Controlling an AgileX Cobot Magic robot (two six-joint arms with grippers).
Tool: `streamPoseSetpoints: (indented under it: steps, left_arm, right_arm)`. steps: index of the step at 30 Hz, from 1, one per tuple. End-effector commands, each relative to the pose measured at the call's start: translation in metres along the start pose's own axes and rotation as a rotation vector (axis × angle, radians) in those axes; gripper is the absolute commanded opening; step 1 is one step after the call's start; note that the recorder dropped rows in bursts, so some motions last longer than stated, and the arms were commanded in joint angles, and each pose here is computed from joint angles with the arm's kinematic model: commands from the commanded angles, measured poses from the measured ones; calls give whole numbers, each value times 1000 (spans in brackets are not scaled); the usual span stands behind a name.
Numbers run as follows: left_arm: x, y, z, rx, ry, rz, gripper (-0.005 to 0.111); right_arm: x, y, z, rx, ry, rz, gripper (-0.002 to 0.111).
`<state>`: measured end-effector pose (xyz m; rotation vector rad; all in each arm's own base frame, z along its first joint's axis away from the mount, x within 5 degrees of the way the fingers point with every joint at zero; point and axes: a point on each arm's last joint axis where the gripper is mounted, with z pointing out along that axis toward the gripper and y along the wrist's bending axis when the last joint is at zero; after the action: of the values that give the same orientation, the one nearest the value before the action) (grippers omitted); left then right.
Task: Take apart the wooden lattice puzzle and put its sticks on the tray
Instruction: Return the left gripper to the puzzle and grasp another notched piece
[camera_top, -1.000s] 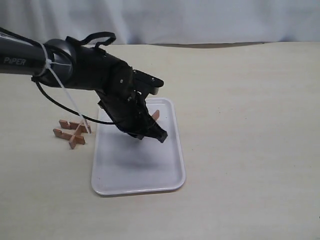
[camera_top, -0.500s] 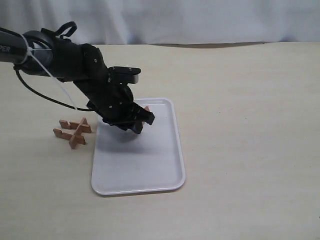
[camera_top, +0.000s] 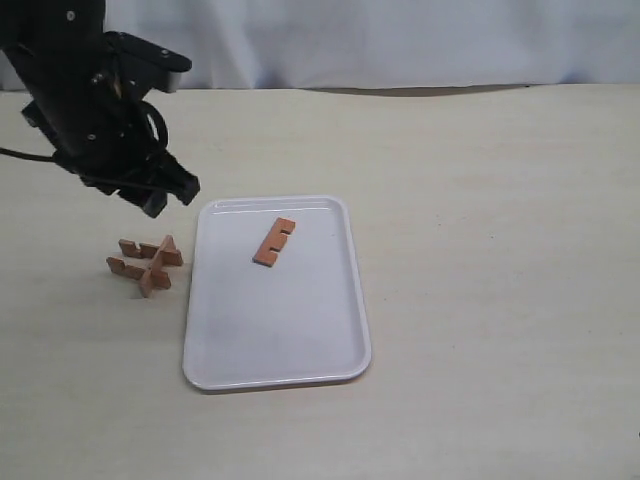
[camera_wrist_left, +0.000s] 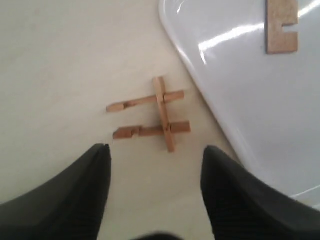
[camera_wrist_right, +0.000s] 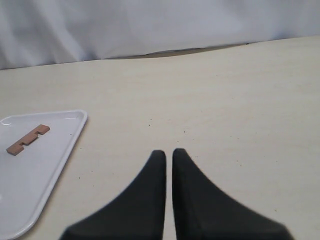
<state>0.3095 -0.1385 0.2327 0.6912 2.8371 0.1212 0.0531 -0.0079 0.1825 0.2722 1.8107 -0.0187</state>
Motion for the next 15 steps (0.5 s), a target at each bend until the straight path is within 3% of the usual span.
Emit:
streamPoseSetpoints:
  steps: [1,7,12,15]
  left_arm:
    - [23,1,5,-9,42,-27,52]
    - [54,-5,36,5,67,-34,52]
    - [64,-9,52,22,19,-93,52]
    - [68,-12,60,35,-36,-104,46]
  right_arm:
    - [0,0,0,-2,-3,-5,4]
    - [0,0,0,-2,-3,-5,4]
    - [0,0,0,-2,-3,-5,4]
    - [0,0,0,-2,-3,-5,4]
